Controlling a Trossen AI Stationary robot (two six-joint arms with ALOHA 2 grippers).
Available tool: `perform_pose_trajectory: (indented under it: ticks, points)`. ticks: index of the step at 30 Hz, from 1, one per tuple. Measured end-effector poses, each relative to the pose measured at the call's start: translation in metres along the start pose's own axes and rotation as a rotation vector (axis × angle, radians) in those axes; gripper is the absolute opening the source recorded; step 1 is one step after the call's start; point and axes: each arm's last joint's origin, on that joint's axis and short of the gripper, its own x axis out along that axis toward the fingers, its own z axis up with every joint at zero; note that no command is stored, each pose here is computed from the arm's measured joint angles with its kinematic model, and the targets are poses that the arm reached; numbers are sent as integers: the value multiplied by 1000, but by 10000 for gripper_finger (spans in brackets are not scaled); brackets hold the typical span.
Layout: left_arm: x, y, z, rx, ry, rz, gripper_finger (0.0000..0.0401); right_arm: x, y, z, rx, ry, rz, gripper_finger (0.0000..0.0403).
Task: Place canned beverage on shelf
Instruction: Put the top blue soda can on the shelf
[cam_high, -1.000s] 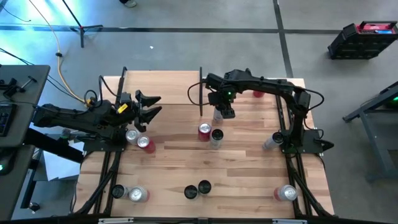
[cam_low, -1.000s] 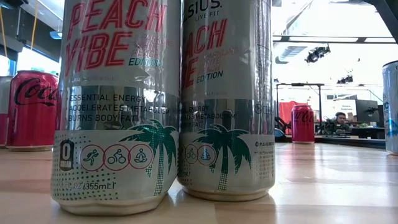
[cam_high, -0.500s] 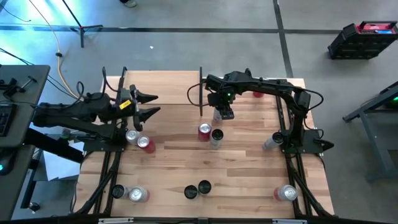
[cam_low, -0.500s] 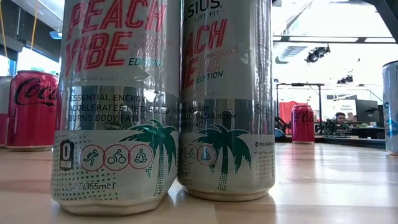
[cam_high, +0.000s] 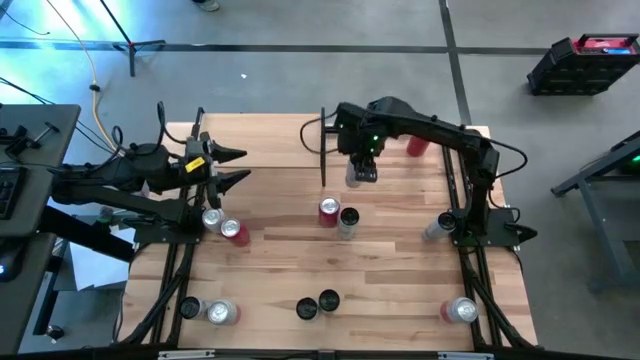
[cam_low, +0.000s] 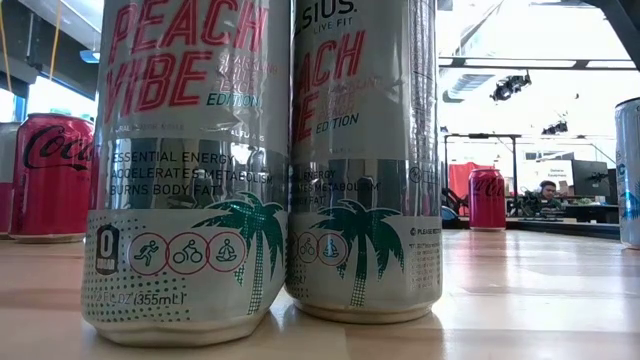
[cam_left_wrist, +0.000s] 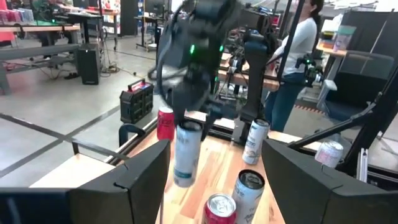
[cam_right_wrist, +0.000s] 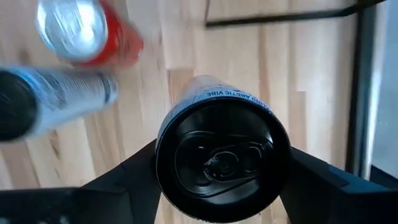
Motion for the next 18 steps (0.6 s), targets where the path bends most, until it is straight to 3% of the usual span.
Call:
perform_pose_trajectory:
  ticks: [10, 18]
  points:
    - [-5, 1, 2, -72, 94, -1, 243, -89, 7, -2, 232, -255, -36, 248]
    - [-7, 4, 31, -52, 213, 71, 243, -101, 28, 12, 220, -432, 3, 248]
